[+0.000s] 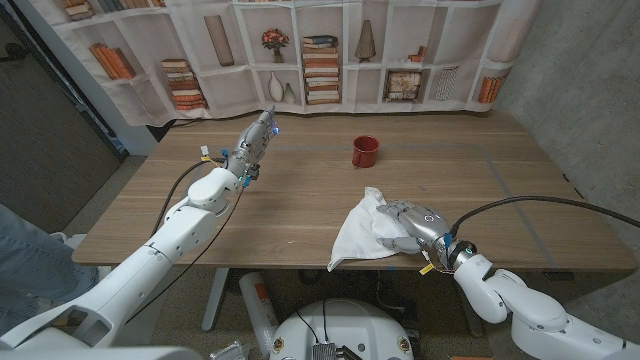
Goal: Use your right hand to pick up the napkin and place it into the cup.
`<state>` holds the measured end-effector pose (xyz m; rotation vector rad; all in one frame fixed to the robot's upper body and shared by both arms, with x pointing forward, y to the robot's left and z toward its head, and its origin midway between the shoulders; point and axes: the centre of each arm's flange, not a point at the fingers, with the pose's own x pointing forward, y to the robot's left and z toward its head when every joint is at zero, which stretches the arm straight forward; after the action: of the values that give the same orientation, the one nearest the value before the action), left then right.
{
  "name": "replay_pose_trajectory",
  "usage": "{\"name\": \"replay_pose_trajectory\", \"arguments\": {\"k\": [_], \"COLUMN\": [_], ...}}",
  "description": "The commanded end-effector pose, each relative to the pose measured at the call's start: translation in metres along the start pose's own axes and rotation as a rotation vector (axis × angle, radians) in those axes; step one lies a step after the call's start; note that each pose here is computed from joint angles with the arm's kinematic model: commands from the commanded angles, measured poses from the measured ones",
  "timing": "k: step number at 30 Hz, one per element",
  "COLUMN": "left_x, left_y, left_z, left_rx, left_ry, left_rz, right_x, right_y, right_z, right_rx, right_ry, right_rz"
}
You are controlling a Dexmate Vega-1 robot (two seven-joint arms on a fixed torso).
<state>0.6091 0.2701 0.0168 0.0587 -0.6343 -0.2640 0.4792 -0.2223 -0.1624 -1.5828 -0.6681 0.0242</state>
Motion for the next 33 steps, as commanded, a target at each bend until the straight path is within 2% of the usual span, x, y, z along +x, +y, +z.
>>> {"name": "replay_pose_trajectory", "arguments": {"k": [1,21,33], "left_x": [0.0016,-0.0052,-0.0078], "left_y": [-0.0017,-0.0012,-0.0034], "left_z": [-0.0024,-0.0054,-0.0081], "left_rx": [-0.001,-0.006,-0.008], "left_ry": [0.007,0.006,0.014], "left_rz": [-0.004,0.006,0.005], "right_x": [0.0002,0.0023,0.0016], "right_y": [0.0071,0.0132,0.0137], "right_z": [-0.0042,-0.0033,-0.0044], "right_rx": [0.015,-0.009,-0.025], "right_ry": [0.018,0.028,0.037], "right_rz": [0.008,0.025,-0.008]}}
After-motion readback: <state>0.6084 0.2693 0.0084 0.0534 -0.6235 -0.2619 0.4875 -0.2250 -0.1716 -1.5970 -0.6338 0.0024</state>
